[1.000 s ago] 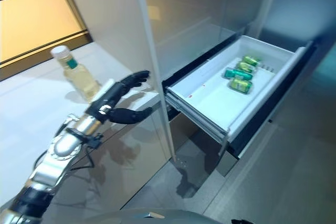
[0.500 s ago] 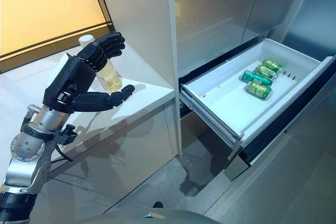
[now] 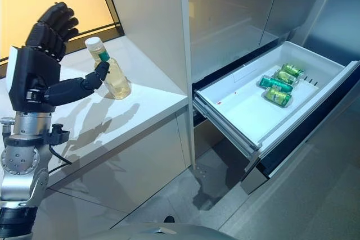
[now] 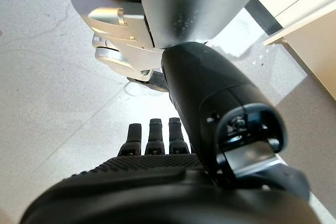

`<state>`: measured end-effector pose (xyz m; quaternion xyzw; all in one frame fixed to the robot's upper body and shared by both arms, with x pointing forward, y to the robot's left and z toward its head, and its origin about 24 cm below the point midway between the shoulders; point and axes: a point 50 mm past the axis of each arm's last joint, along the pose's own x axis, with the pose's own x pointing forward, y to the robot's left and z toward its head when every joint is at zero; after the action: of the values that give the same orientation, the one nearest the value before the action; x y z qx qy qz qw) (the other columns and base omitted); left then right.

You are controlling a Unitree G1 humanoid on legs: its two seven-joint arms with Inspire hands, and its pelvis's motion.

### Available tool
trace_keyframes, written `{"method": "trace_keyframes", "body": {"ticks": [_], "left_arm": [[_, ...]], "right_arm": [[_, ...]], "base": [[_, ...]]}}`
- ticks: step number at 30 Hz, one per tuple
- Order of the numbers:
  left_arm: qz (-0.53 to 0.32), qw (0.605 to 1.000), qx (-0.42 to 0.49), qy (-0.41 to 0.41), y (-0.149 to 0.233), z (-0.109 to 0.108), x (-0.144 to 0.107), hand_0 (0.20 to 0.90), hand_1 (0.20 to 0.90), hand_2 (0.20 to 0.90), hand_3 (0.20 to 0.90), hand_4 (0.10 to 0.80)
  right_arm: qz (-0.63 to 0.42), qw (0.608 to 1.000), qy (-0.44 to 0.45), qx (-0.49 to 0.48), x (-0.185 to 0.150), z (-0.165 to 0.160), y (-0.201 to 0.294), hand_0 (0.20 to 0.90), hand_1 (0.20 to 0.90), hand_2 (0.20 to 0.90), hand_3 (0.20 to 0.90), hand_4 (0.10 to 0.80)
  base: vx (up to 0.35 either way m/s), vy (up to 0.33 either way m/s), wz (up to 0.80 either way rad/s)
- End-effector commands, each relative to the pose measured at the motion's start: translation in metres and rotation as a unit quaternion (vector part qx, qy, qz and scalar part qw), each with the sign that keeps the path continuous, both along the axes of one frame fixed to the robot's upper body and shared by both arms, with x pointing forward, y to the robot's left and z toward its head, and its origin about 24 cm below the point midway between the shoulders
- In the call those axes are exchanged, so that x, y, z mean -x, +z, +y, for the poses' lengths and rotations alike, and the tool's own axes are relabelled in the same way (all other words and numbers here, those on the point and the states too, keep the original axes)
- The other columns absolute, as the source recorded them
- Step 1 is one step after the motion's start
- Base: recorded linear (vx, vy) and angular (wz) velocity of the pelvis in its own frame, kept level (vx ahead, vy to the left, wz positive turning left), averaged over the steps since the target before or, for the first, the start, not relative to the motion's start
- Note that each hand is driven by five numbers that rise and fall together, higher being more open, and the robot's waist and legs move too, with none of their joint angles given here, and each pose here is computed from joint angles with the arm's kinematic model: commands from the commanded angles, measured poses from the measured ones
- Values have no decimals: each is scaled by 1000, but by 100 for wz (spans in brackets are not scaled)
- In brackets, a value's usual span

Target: Put drinks into fridge and close the fridge

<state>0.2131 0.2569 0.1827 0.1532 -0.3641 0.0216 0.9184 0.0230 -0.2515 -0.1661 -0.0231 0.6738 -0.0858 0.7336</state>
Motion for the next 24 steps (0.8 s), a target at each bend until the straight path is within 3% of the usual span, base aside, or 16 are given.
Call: {"method": "trace_keyframes", "body": {"ticks": [1,11,24], "left_arm": [[-95,995,-10,40,33,9,6,900,900,900,900,800],[23,996,-2,89,15,16,-22,900,900,900,900,800],[-11,991,47,127,21,22,-26,900,900,900,900,800]], "right_arm": [[-31,998,12,-45,-23,25,-3,900,900,900,900,800],[-26,998,18,-46,-26,23,-2,900,900,900,900,800],[-19,998,23,-50,-26,24,-3,900,900,900,900,800]], "base": [[0,0,0],[7,-1,-1],[11,-2,-2]]}}
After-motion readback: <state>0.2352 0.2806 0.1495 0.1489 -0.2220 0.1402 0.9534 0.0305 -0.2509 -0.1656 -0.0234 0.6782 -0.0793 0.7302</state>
